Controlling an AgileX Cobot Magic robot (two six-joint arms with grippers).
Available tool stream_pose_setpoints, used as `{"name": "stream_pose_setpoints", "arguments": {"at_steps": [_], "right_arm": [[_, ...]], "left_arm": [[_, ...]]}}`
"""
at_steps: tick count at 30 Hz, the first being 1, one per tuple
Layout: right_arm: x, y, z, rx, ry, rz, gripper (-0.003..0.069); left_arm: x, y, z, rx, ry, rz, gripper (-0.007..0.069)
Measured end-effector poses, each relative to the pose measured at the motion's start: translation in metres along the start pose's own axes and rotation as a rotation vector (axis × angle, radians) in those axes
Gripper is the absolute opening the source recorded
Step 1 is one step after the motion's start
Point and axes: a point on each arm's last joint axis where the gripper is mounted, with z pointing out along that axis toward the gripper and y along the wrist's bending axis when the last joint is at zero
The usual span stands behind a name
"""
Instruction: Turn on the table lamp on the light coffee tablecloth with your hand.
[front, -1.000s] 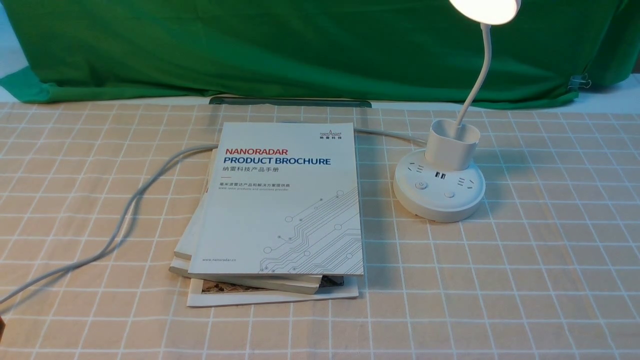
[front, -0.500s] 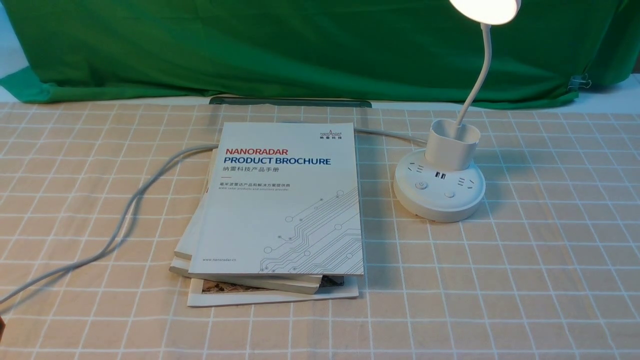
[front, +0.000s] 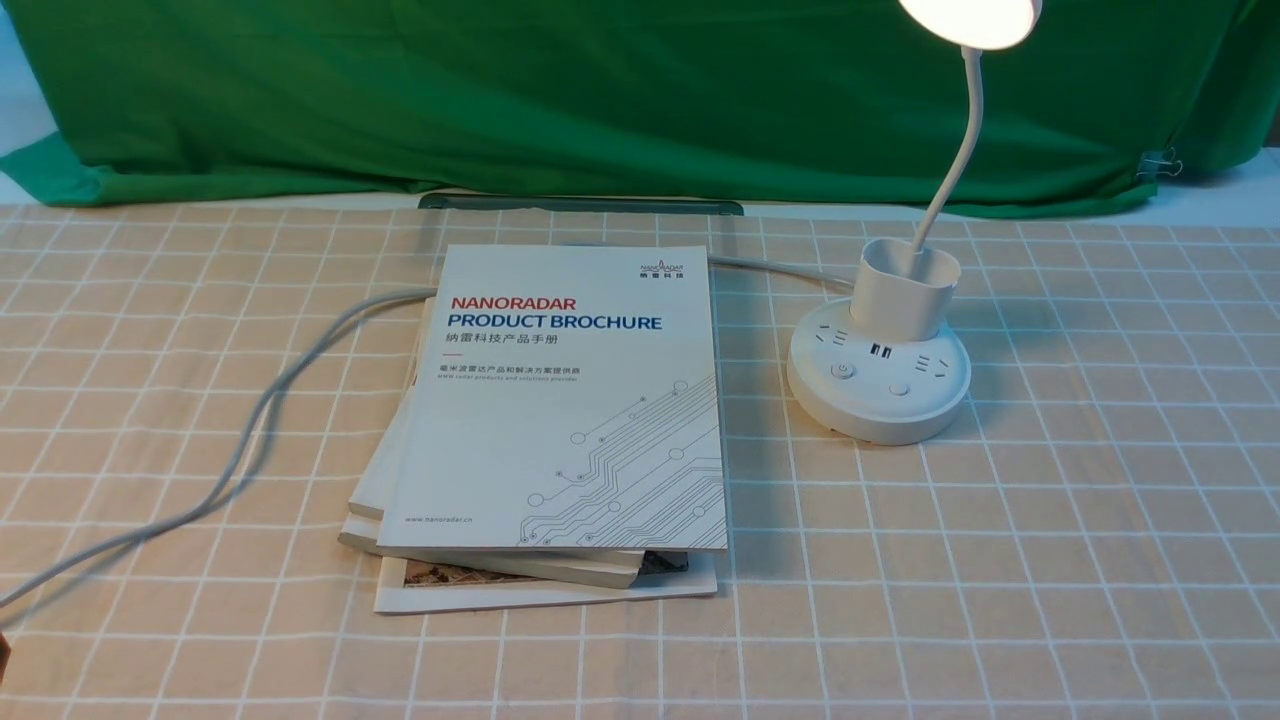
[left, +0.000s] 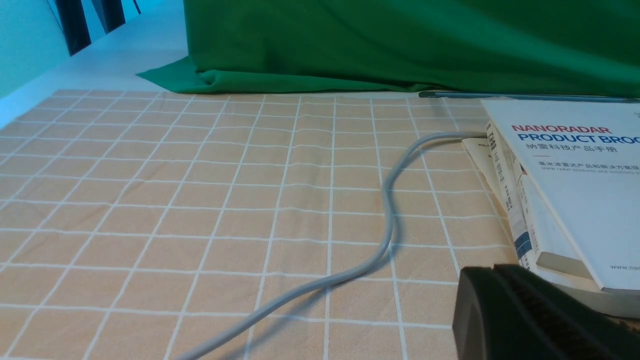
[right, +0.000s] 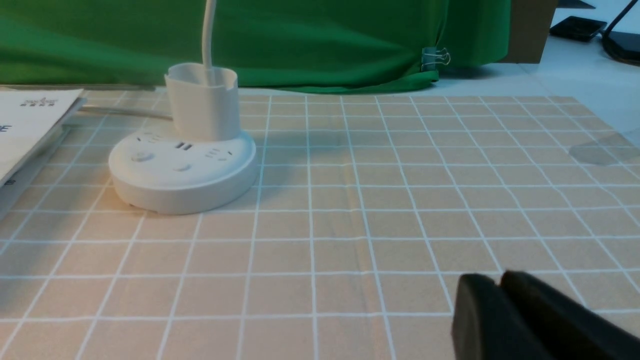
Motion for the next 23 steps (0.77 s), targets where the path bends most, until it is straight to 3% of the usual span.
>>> {"name": "stream_pose_setpoints", "arguments": {"at_steps": [23], "right_arm": [[0.0002,0.0000,0.0000,0.000,0.002,0.000,0.0182]], "left_arm": [[0.0000,0.0000,0.0000,0.000,0.000,0.000,0.0021]]}}
